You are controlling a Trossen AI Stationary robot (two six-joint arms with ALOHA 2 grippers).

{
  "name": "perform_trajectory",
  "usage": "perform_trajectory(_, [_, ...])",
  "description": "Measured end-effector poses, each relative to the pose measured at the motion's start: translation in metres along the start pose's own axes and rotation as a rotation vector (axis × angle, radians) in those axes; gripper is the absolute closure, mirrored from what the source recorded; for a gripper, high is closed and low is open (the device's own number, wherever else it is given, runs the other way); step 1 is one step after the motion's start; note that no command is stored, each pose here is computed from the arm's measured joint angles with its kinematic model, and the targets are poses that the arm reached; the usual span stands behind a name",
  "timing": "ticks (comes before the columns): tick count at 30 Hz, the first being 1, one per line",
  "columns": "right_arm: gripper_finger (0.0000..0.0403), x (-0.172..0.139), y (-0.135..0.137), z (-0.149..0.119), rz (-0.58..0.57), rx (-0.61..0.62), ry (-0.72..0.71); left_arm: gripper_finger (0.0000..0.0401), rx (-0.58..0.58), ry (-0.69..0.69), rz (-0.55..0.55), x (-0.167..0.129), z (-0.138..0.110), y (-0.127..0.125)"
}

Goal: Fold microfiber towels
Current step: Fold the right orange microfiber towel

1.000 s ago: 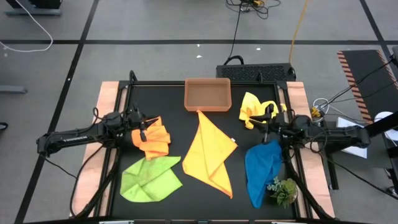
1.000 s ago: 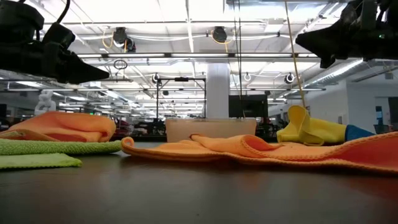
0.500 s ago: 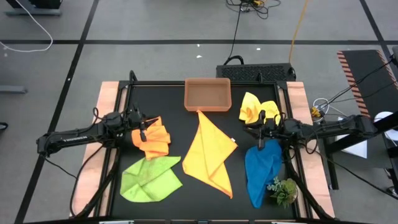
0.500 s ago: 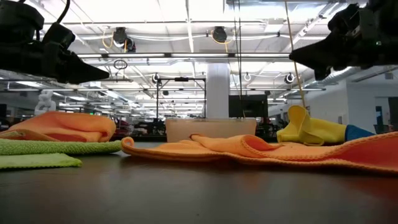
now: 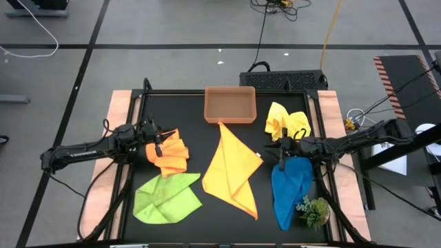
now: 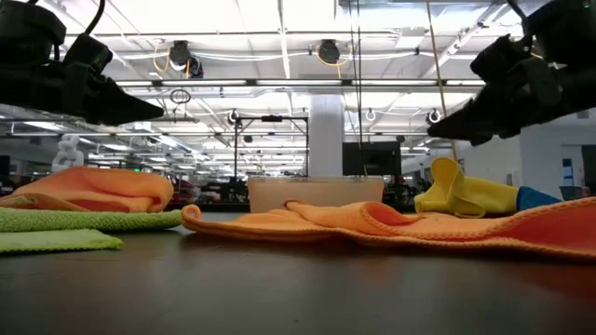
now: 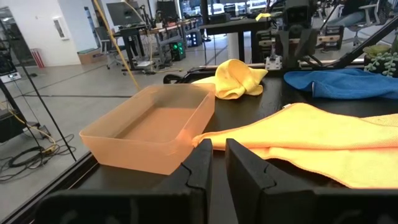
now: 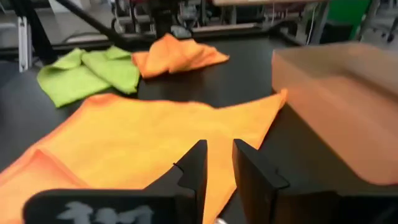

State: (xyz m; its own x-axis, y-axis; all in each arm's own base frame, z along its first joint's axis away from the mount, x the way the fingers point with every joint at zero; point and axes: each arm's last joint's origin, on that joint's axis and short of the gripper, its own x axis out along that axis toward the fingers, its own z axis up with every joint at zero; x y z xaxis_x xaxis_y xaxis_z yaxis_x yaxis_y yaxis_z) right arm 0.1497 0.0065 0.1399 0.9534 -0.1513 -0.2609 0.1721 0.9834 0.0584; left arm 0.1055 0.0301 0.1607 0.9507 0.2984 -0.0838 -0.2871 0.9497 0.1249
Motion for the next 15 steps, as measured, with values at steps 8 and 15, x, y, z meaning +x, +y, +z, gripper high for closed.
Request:
perform_trajectory(8, [0.0256,0.009,-0.004,-0.015,-0.05,0.093,0.123,0.0352,0.0,0.0,0.0,0.0,0.0,0.0])
perform_trajectory(15, [0.0237,0.027,0.0,-0.013,-0.088,0.116,0.285,0.0352,0.0,0.001,0.0,0.0,0.0,0.0])
